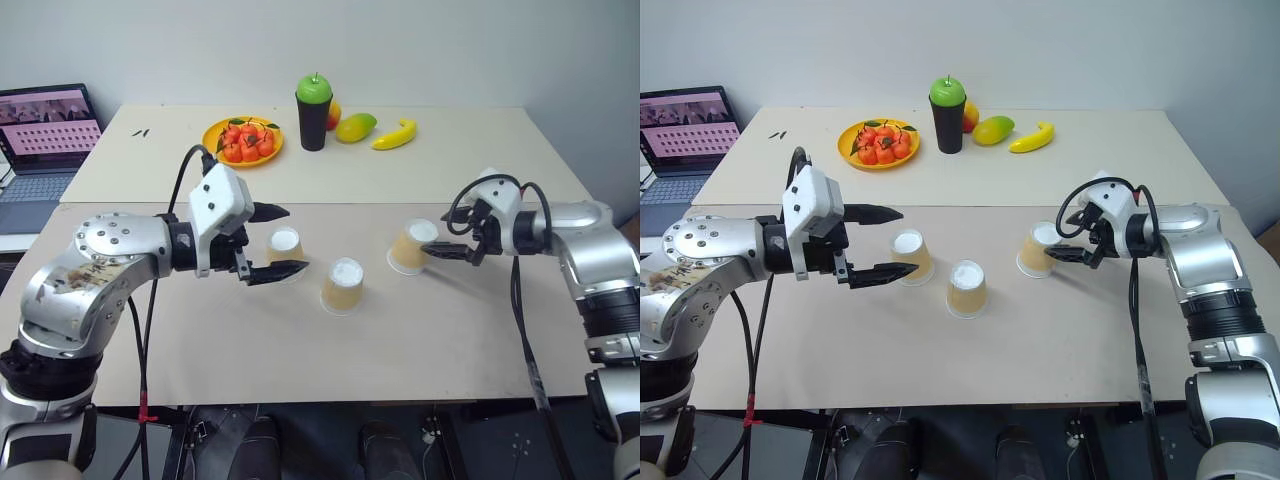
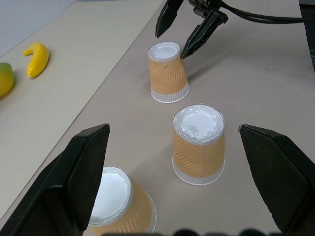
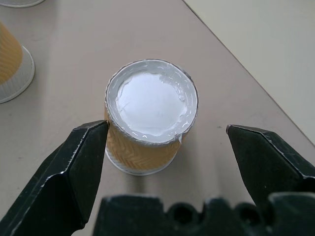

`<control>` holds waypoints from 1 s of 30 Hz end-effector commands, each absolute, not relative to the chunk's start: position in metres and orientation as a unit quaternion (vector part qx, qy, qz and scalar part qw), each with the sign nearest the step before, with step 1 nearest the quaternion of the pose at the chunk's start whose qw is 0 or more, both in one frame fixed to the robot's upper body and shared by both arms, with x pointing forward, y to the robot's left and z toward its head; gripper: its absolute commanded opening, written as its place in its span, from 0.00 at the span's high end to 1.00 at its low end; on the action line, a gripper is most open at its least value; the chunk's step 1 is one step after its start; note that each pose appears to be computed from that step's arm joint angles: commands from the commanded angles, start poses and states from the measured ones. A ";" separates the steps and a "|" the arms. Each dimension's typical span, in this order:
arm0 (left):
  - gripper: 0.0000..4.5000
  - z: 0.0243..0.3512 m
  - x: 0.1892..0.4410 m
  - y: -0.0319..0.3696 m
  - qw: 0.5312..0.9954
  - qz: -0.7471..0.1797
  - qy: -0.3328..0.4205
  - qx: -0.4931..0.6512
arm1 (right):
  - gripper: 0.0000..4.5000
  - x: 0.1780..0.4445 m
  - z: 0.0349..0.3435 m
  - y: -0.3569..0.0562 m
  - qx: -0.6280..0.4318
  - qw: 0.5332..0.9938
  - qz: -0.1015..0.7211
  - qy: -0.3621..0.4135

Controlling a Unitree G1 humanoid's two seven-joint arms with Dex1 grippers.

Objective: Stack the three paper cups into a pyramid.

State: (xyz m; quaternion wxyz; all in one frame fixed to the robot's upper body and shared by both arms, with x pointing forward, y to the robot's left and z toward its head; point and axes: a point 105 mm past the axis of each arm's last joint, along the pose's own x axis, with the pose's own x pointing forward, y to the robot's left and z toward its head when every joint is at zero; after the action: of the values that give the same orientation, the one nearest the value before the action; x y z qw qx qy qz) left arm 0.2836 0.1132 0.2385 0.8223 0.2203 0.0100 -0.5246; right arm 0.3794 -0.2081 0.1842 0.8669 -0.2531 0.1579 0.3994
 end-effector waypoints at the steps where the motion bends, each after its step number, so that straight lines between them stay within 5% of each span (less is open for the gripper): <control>1: 0.00 0.248 0.279 0.115 0.824 -0.516 -0.007 0.232 | 0.01 0.383 0.202 -0.202 -0.272 0.866 0.401 0.127; 20: 0.00 0.242 0.278 0.115 0.830 -0.505 -0.006 0.238 | 0.01 0.402 0.198 -0.171 -0.268 0.857 0.425 0.113; 26: 0.00 0.243 0.277 0.117 0.832 -0.501 -0.007 0.239 | 0.39 0.402 0.196 -0.175 -0.276 0.855 0.423 0.116; 30: 0.00 0.243 0.278 0.116 0.831 -0.502 -0.007 0.237 | 0.41 0.401 0.201 -0.185 -0.277 0.861 0.411 0.115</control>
State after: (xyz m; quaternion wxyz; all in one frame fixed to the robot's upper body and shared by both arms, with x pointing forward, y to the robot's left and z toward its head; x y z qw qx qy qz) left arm 0.2814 0.1149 0.2317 0.8311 0.2243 0.0153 -0.5086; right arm 0.4007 -0.1758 0.1784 0.8532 -0.2643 0.1453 0.4257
